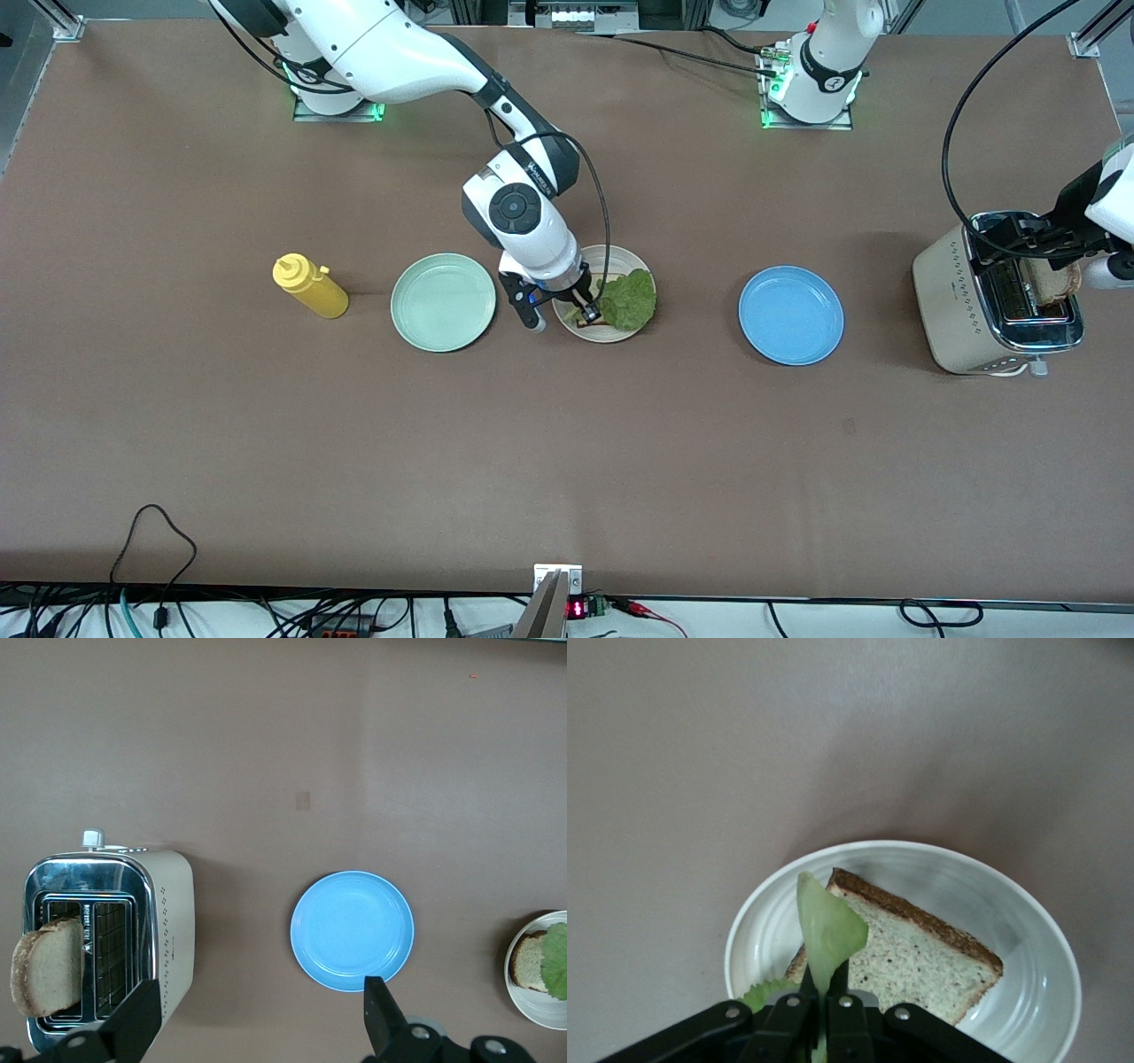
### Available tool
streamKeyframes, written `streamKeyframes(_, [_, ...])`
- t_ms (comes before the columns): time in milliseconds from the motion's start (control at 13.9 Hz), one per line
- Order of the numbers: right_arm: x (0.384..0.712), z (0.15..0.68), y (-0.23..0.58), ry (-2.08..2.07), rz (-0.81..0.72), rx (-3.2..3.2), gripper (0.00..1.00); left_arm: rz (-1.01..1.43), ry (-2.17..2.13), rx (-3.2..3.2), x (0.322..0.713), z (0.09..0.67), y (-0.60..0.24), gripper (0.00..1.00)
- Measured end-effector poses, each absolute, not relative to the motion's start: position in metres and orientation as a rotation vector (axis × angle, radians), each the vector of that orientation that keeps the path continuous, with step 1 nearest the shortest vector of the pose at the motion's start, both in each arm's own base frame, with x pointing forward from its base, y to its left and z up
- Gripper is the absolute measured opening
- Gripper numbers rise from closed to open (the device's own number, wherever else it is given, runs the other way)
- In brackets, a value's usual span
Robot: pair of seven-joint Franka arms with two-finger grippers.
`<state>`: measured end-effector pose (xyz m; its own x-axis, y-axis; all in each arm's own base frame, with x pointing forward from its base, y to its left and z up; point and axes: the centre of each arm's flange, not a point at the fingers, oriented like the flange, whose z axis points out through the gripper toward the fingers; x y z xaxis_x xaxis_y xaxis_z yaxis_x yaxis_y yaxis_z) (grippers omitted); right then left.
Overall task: Make sandwich in beige plate with both arms
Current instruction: 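Lower the lettuce onto the bread on the beige plate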
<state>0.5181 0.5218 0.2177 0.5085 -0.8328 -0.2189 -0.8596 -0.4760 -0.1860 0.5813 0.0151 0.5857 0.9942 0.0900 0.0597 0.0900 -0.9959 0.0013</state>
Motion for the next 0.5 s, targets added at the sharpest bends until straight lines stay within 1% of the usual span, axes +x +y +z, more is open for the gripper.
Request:
streamKeyframes(288, [0.500,0.193,0.538,1.377,0.128,-2.512,0.05,-0.094,-0.150,-3.135,0.581,0.586,0.018,1.00])
streamKeyframes(504, [0.494,0.190,0.542,1.363,0.125,-2.521,0.06,-0.094,-0.152,-3.135,0.581,0.586,0.019,1.00])
